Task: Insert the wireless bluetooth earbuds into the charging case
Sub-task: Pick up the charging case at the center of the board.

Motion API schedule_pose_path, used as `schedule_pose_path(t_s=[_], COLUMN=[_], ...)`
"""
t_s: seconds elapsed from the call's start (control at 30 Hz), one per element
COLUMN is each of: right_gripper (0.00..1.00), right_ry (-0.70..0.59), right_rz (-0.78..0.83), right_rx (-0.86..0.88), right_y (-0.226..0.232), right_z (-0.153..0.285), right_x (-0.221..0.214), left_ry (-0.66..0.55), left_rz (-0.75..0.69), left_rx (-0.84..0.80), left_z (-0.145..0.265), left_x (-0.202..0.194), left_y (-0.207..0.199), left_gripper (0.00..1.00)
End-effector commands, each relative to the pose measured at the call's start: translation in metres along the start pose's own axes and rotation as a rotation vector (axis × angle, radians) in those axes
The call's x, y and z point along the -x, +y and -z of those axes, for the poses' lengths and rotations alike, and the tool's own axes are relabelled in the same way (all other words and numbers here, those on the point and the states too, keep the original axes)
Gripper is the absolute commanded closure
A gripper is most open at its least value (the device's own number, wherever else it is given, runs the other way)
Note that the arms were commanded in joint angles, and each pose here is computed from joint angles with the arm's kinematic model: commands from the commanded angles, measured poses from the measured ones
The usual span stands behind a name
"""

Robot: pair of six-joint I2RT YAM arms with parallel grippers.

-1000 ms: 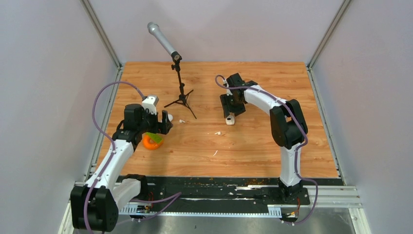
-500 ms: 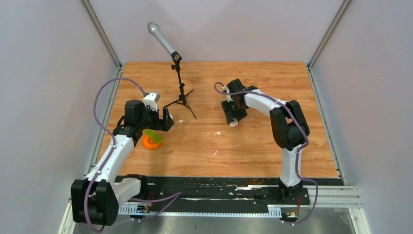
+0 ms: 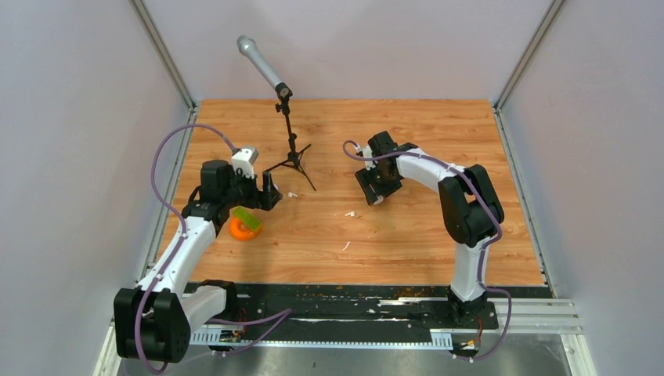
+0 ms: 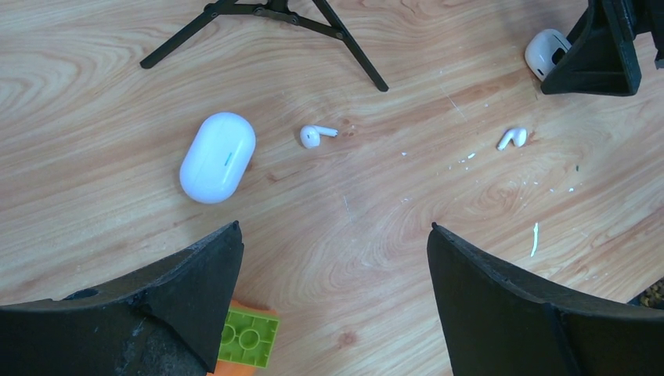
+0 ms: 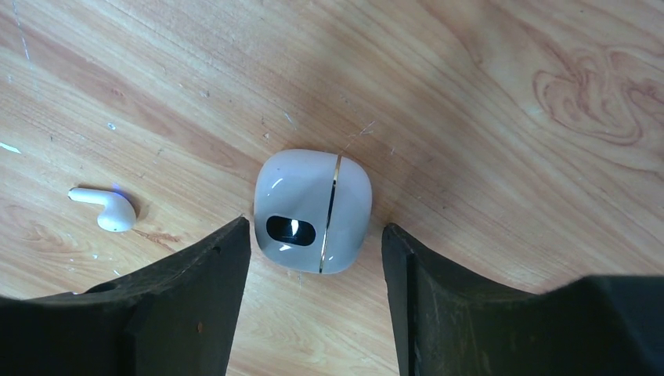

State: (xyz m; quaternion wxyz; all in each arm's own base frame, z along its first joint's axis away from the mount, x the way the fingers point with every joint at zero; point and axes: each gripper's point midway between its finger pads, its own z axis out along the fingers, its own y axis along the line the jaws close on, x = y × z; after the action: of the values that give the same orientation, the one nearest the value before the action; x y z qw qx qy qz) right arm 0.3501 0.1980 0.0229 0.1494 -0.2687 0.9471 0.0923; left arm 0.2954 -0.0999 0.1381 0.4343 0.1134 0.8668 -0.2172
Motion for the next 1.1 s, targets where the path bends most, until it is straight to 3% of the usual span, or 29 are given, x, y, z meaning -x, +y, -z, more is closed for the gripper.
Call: schedule_pose_path(t_s=[0.0, 0.33, 0.57, 0.73, 0.87, 1.07], right_gripper=[0.38, 0.47, 0.74, 0.73, 0.77, 0.78], right_ry=[-0.061, -0.054, -0.084, -0.201, -0.282, -0.491], right_rz=[0.064, 0.135, 0.247, 0.306, 0.395, 0.605], right_rx=[0.002, 0.035, 0.068, -0.017, -0.014, -0.024], right_y=[-0.003, -0.004, -0.002, -0.009, 0.0, 0.02], right_z=[0.006, -0.002, 0.0, 0.052, 0.102, 0.168], right_x=[0.012, 0.01, 0.017, 0.047, 0.05, 0.044], left_ry=[-0.069, -0.065, -0.064, -0.053, -0.02, -0.102], left_rz=[-0.034, -0.057, -0.087, -0.164, -0.31, -0.483], left_rx=[-0.038, -0.067, -0.1, -0.158, -0.243, -0.434], left_z=[0.002, 0.001, 0.003, 0.005, 0.009, 0.023], left_x=[0.021, 0.022, 0.022, 0.023, 0.017, 0.037], left_y=[-0.01, -0.015, -0.022, -0.035, -0.055, -0.103], left_gripper=[0.07, 0.09, 0.11, 0.13, 0.16, 0.16])
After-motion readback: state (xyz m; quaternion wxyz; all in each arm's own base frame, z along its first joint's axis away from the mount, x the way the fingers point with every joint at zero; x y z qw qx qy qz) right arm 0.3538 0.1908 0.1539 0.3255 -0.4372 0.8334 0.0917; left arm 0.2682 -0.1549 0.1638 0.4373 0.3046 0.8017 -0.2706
